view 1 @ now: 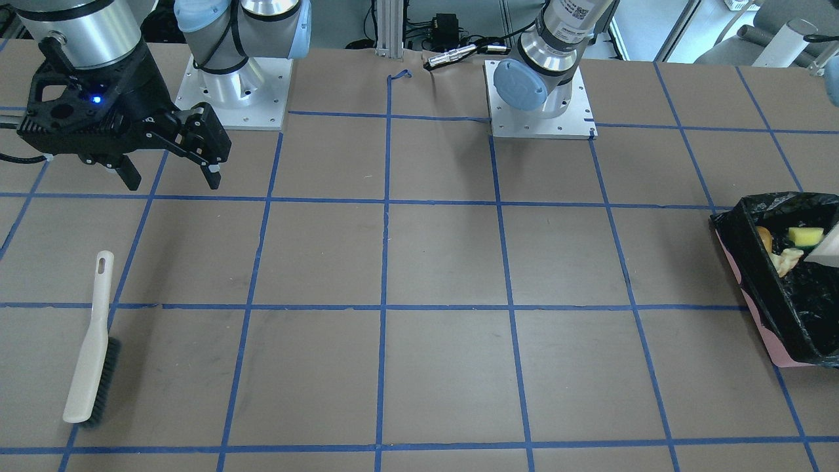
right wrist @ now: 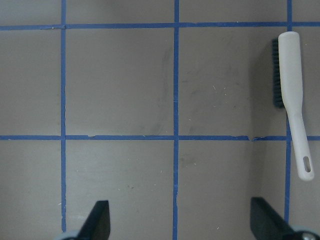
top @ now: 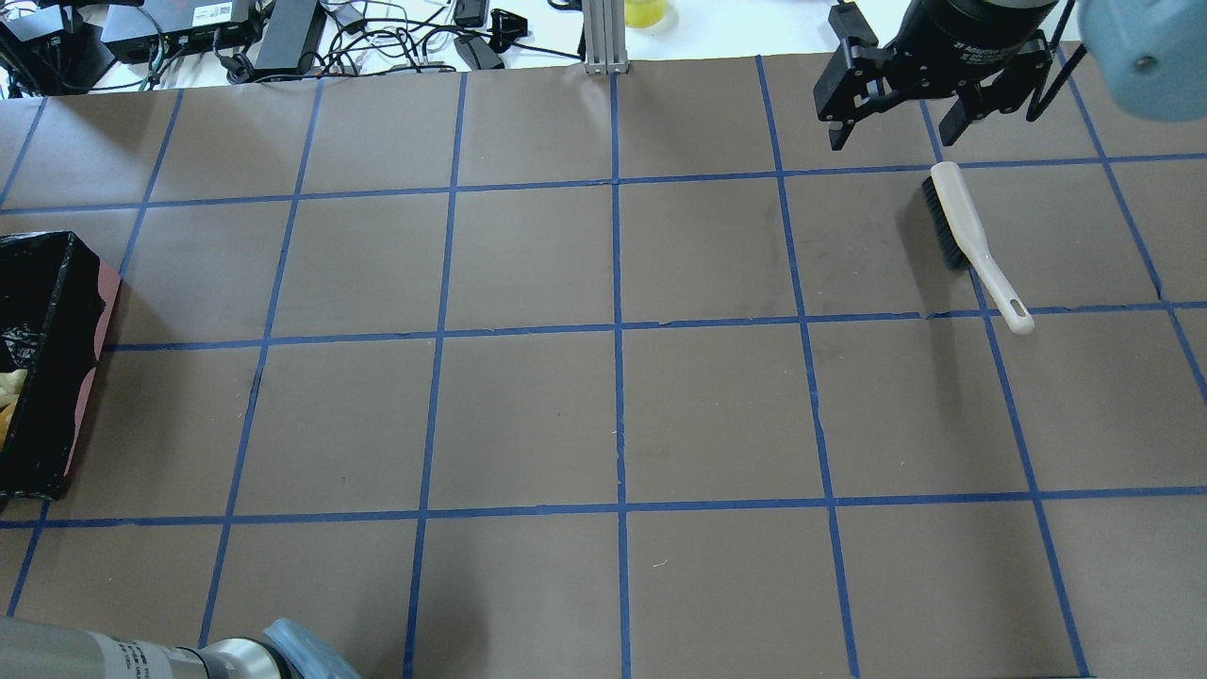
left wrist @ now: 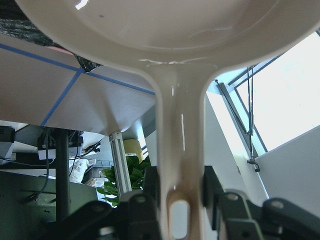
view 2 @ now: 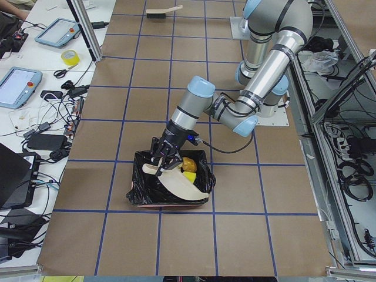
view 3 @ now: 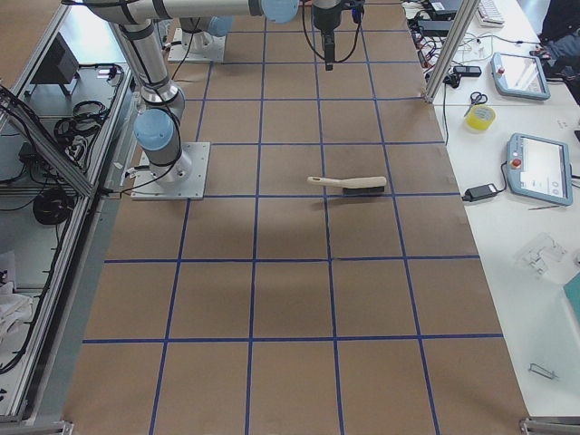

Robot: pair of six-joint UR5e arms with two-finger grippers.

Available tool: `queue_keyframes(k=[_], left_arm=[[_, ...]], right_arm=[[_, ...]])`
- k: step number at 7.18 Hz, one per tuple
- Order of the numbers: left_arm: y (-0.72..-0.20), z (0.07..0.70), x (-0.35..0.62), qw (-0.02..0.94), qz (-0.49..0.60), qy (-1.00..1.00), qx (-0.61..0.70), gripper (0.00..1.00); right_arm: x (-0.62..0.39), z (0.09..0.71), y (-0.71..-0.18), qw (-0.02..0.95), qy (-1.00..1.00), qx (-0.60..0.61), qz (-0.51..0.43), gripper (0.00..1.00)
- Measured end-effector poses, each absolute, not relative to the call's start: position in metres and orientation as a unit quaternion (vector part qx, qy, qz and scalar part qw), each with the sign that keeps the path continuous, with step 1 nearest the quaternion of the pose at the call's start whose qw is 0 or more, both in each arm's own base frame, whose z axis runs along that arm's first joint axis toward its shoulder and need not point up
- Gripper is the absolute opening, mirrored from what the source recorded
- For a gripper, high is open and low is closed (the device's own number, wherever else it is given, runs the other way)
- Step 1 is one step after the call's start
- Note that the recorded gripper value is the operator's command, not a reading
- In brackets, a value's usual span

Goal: Sweep and dump trash into bin
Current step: 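Tip the dustpan upward with the left gripper to dump the items into the bin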

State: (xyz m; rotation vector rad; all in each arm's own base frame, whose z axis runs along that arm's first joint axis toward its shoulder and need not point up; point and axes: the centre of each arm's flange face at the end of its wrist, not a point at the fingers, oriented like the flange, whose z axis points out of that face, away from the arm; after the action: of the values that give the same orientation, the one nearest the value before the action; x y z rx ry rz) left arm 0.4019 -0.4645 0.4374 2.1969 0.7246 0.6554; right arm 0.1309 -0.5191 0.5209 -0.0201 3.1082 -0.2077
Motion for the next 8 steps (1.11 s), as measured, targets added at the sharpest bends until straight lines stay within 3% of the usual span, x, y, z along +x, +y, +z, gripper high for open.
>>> queue_keyframes(k=[4,8], left_arm=[[-0.465,0.439,0.399,0.335,0.231,0.287,0.867,0.00],[-0.512,0.507,0.409,0.229,0.119,0.360,0.897,0.00]], right_arm=[[0.131,0.522,-0.519,0.012,0.998,-0.006,-0.069,1.00],[0.131,0.522,-0.519,0.011,0.998,-0.006,-0.068,1.00]])
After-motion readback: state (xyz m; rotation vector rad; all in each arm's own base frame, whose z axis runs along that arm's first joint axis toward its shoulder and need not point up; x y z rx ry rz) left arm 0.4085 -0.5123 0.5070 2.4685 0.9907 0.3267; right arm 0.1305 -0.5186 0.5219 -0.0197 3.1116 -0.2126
